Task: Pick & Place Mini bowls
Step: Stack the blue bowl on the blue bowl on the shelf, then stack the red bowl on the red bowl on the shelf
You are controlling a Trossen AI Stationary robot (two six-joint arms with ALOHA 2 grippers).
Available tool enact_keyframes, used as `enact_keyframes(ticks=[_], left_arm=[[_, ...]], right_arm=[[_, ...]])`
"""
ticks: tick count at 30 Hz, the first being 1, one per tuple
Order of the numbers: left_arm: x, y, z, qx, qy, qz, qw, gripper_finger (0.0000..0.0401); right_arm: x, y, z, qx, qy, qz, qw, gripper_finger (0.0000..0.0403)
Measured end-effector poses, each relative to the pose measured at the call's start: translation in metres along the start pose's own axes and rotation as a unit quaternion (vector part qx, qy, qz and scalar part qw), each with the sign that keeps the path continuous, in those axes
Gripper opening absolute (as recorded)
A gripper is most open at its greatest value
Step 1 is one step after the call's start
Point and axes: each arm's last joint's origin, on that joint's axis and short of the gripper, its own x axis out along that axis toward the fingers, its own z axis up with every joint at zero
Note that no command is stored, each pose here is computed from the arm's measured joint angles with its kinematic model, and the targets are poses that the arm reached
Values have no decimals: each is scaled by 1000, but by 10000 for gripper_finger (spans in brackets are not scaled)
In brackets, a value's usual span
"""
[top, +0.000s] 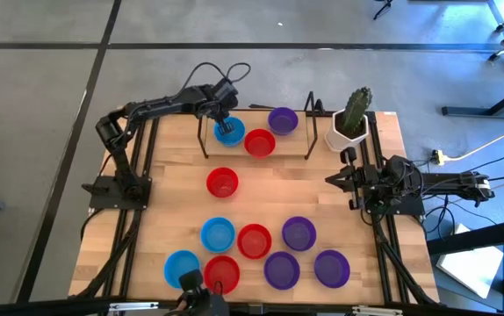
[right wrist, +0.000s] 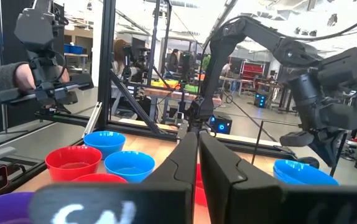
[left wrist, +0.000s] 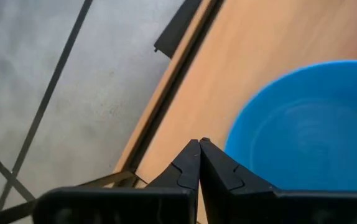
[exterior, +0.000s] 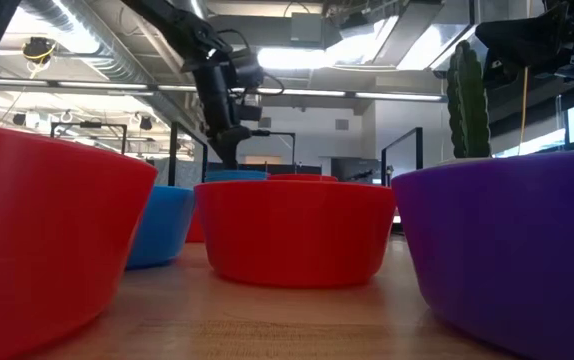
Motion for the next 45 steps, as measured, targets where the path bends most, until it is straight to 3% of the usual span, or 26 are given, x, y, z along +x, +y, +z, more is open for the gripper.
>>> enact_keyframes(ticks=[10,14,17,20,24,27,30,33,36,40,45], left_arm=[[-12,0,6,6,-47,-3,999,1],[-45,-5,9,21,-101,-61,993,2],[-88,-13,3,39,-178,-107,977,1],[-130,-28,-19,77,-261,-156,950,2],[-174,-44,-73,102,-391,-219,888,1],[-180,-54,-122,94,-475,-257,836,3],[-173,-60,-163,55,-551,-253,793,1],[-161,-62,-192,35,-590,-239,770,2],[-153,-64,-212,51,-608,-241,754,2],[-153,-65,-231,51,-643,-263,717,1],[-136,-78,-248,77,-641,-312,697,1]], right_arm=[[0,0,0,-2,0,0,1000,21],[0,0,0,-2,0,0,1000,21],[0,0,0,-1,0,0,1000,21],[0,0,0,0,0,0,1000,21],[0,0,0,0,0,0,1000,21],[0,0,0,0,0,0,1000,21],[0,0,0,0,0,0,1000,21],[0,0,0,0,0,0,1000,21],[0,0,0,0,0,0,1000,21],[0,0,0,-2,0,0,1000,21],[0,0,0,-2,0,0,1000,21]])
